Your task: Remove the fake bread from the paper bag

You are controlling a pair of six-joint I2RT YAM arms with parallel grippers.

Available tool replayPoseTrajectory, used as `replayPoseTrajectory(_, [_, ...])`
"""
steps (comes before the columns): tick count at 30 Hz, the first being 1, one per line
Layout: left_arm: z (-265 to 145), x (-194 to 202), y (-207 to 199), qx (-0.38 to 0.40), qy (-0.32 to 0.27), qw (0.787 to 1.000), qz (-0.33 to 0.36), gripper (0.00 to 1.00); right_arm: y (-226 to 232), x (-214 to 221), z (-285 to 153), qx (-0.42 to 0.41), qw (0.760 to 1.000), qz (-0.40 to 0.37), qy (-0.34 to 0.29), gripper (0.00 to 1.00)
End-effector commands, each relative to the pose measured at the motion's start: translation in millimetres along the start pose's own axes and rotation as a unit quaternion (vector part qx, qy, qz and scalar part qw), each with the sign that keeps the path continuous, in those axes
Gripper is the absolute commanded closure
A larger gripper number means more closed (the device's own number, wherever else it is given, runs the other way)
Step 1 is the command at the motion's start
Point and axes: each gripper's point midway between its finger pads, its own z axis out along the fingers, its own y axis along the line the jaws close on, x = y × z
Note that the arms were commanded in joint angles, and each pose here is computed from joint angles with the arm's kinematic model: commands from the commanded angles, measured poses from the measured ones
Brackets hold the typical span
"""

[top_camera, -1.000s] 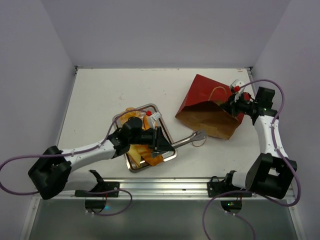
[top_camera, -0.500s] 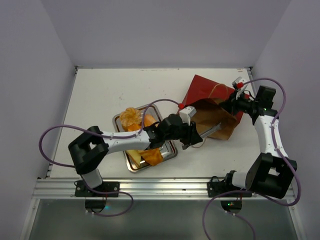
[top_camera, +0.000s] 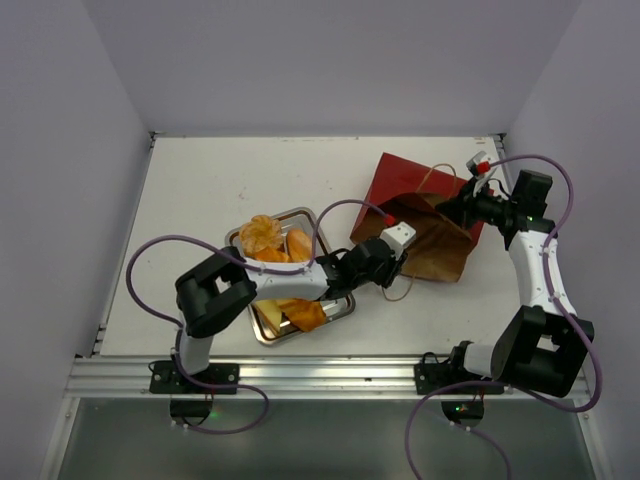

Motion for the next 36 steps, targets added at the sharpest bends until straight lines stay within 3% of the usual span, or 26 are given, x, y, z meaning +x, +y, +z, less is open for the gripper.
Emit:
replayPoseTrajectory(1, [8,-41,0,-0.023,-0.062,0.995,0.07,0.61,5,-17,-2,-0.014,1.0,-0.012,-0.024,0.96])
replayPoseTrajectory(18, [35,-43,-17,-0.017,-0.07,0.982,0.174,0.6,6,-18,-1,-0.02,0.999,-0.01,-0.028,0.96])
replayPoseTrajectory(36, [56,-37,-15,-0.044,-0.057,0.974,0.213,0.58,10,-19,-1,-0.028,0.999,-0.01,-0.032,0.96])
